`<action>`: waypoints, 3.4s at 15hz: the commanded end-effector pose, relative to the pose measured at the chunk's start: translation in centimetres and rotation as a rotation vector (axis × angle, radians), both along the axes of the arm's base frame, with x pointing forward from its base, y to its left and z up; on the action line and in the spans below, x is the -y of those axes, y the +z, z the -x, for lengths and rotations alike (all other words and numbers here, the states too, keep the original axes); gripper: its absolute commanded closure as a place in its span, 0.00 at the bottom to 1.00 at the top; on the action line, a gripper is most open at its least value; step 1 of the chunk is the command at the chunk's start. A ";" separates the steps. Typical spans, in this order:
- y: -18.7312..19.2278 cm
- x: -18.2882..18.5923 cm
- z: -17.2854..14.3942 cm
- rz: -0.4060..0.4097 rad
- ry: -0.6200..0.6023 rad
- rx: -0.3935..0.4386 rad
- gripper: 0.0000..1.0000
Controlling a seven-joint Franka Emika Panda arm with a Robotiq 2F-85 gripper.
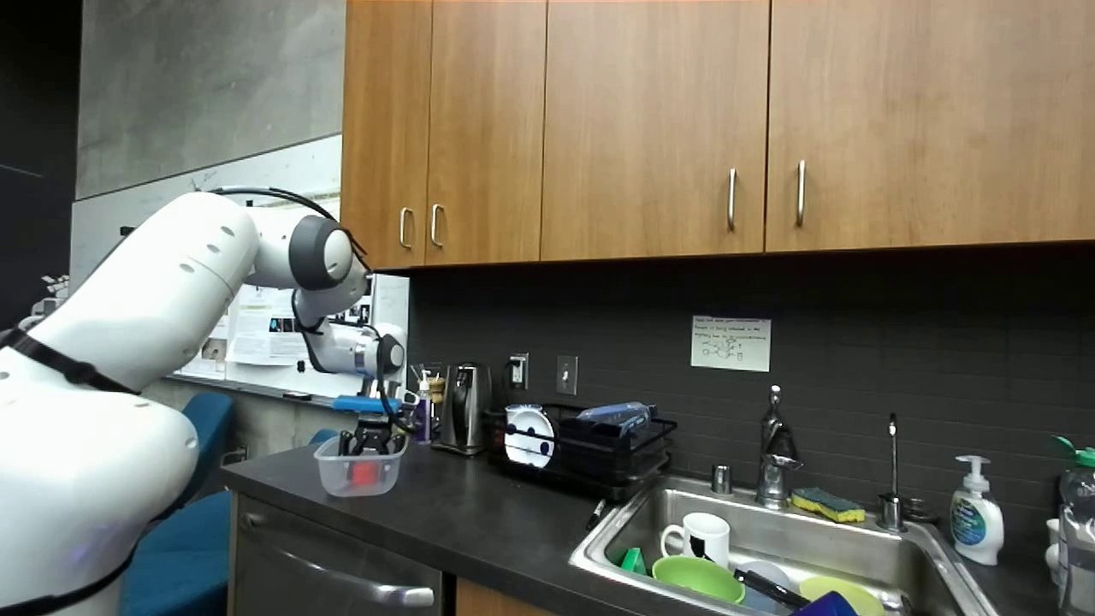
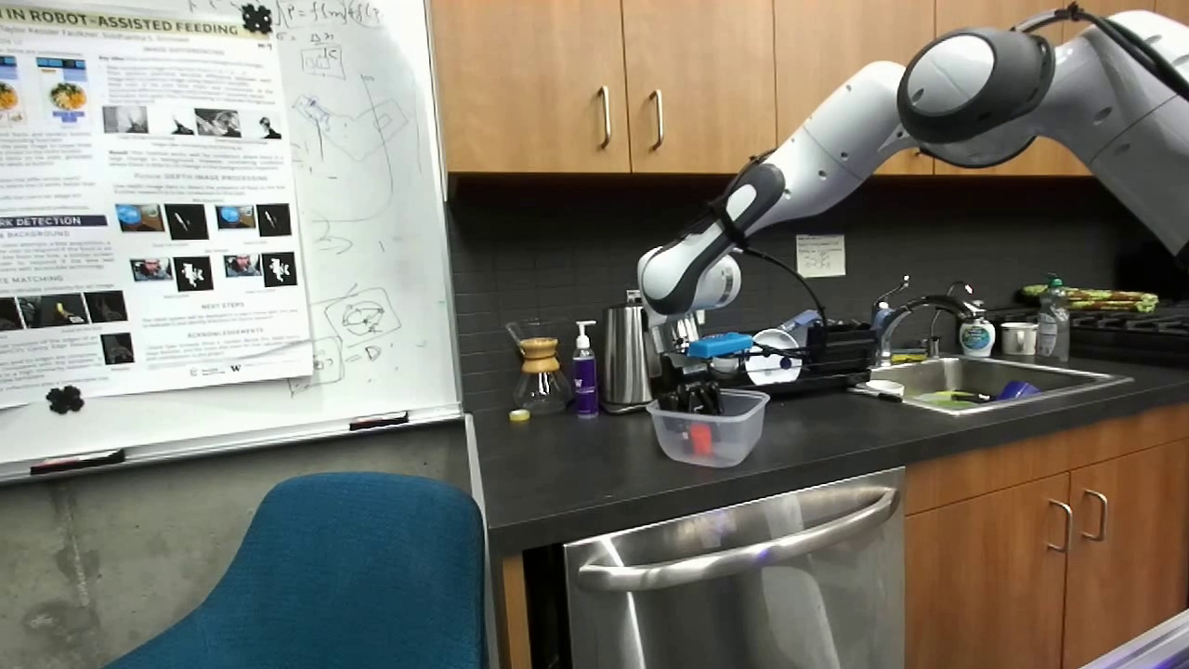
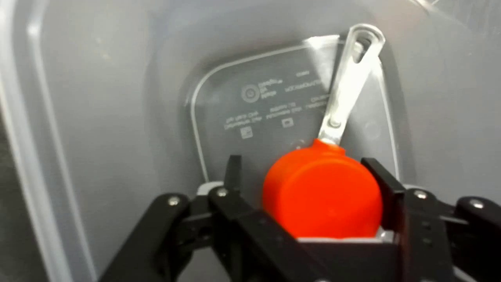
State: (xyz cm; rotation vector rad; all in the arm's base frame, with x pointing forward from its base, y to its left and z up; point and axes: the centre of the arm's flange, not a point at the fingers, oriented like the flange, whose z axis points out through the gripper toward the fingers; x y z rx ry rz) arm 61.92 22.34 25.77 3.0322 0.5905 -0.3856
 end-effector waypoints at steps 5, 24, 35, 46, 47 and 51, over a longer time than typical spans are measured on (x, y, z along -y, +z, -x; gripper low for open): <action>2.0 1.4 -0.6 -0.012 -0.011 0.026 0.68; 7.3 8.1 3.1 -0.038 -0.130 0.042 0.68; 12.6 12.7 3.9 0.007 -0.216 0.104 0.68; 15.9 19.8 6.8 -0.068 -0.370 0.111 0.68; 15.2 20.7 7.2 -0.080 -0.396 0.098 0.68; 12.6 24.7 8.6 -0.123 -0.478 0.041 0.68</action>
